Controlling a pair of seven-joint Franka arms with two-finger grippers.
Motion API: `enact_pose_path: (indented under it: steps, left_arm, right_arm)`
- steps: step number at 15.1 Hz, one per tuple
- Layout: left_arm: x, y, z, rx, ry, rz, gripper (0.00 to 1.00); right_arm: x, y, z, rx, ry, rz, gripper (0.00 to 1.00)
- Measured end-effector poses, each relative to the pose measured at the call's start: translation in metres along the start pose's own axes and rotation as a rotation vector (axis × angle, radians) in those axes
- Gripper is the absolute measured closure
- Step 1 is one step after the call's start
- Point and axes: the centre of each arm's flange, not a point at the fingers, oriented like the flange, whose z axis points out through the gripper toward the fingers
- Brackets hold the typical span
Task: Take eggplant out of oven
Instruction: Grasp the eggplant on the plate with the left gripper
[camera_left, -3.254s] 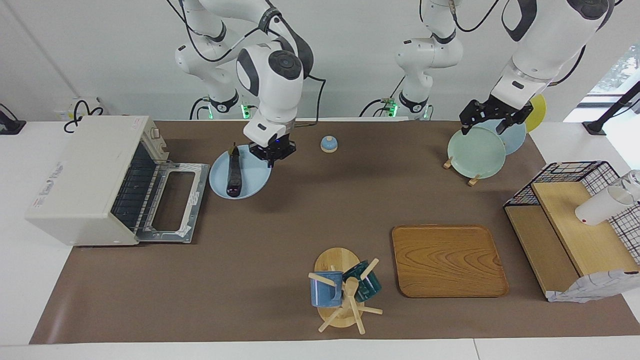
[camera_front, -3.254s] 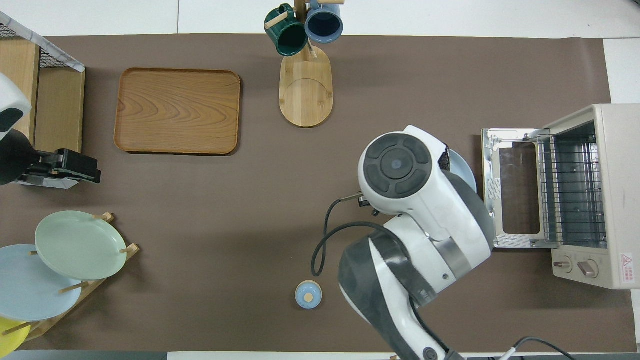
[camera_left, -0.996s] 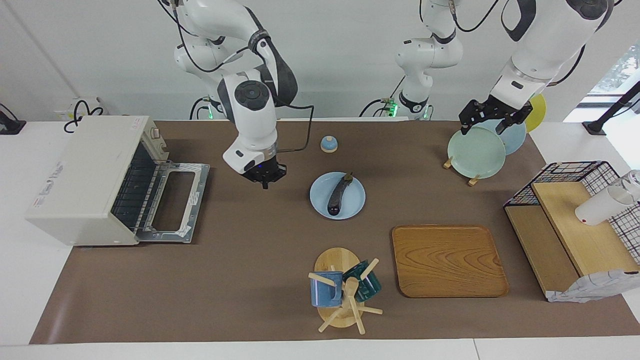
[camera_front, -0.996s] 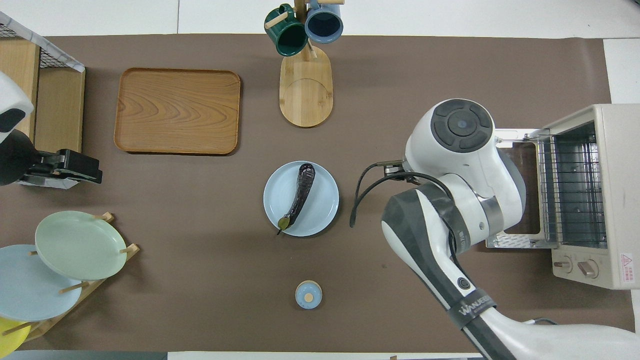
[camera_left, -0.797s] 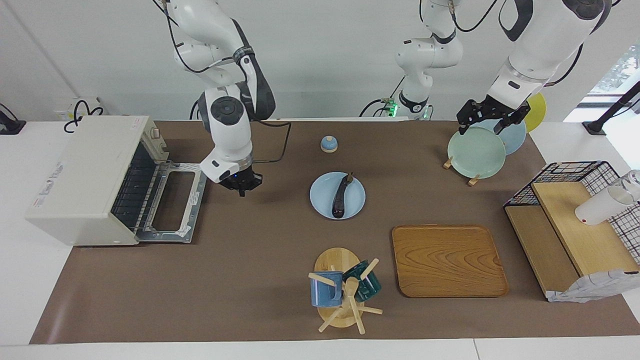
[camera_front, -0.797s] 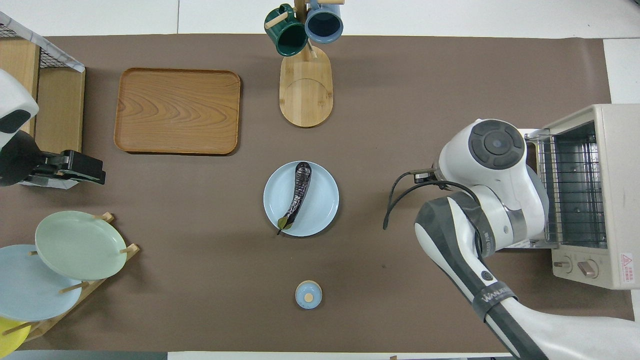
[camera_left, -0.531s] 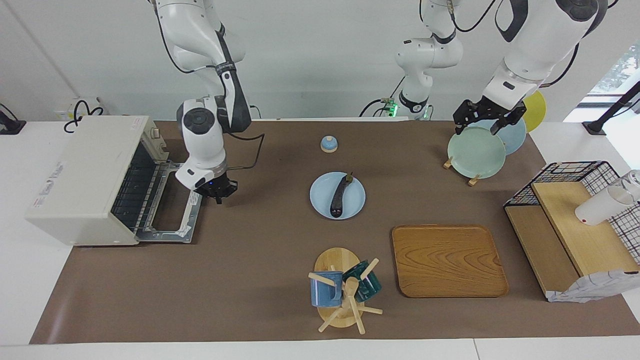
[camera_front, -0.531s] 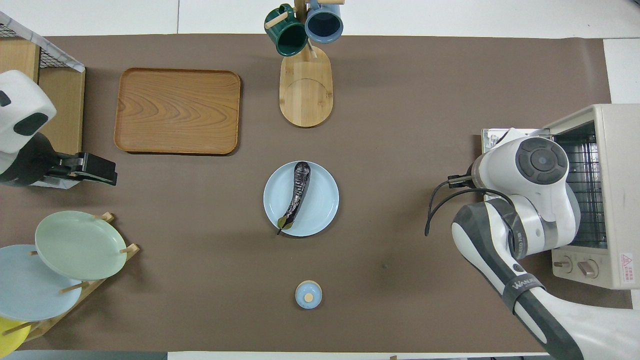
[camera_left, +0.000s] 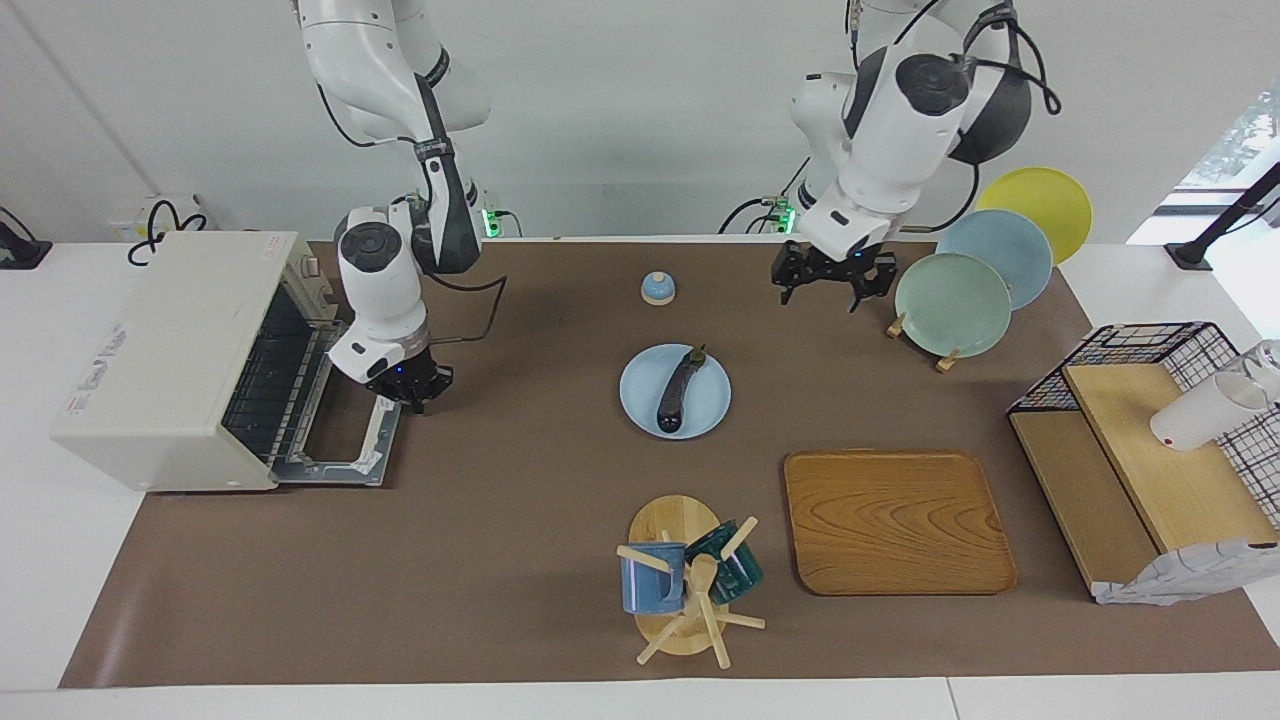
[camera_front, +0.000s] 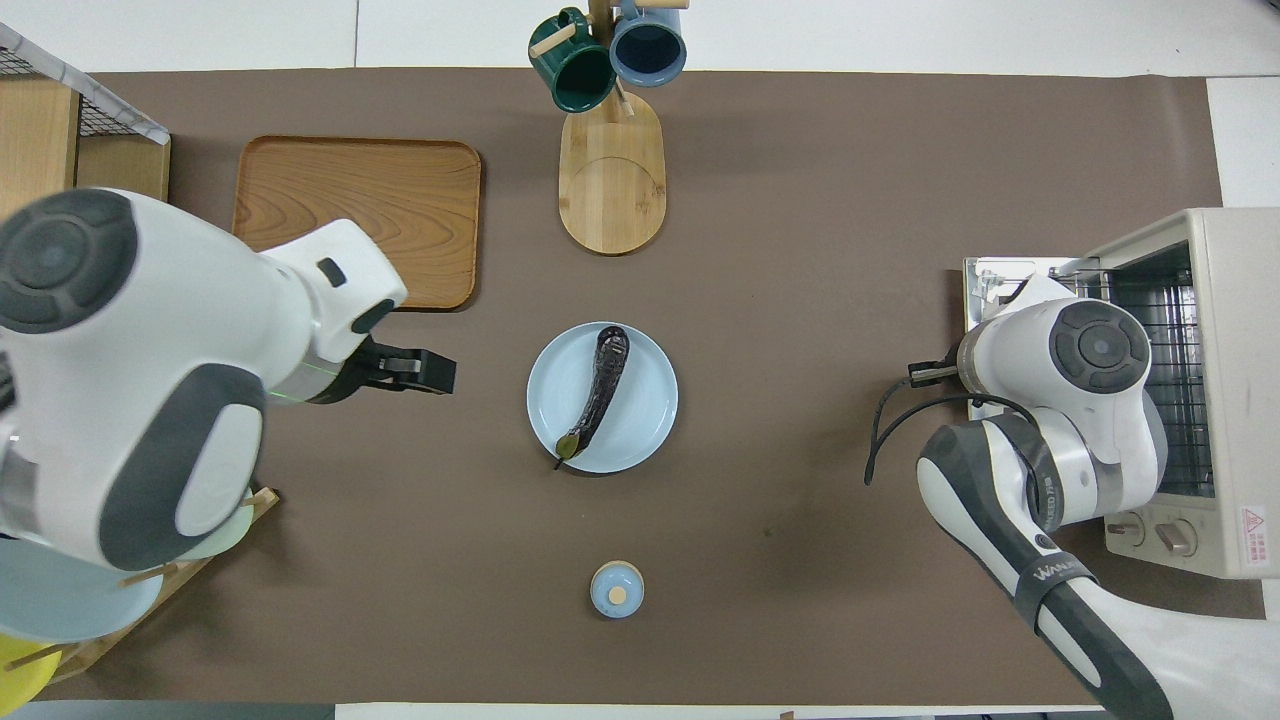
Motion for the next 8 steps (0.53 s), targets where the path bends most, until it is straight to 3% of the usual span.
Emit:
enact_pose_path:
  steps: [4,8]
  left_arm:
    - [0.0,0.073,0.069,-0.015,0.007,0.059,0.0]
    - [-0.003,0.11,0.133,-0.04,0.061,0.045,0.0]
  right_arm:
    - [0.0,0.006,0.001,-0.051,0.003,-0.078,0.99]
    - [0.0,0.005,0.0,-0.057,-0.002,-0.138,0.99]
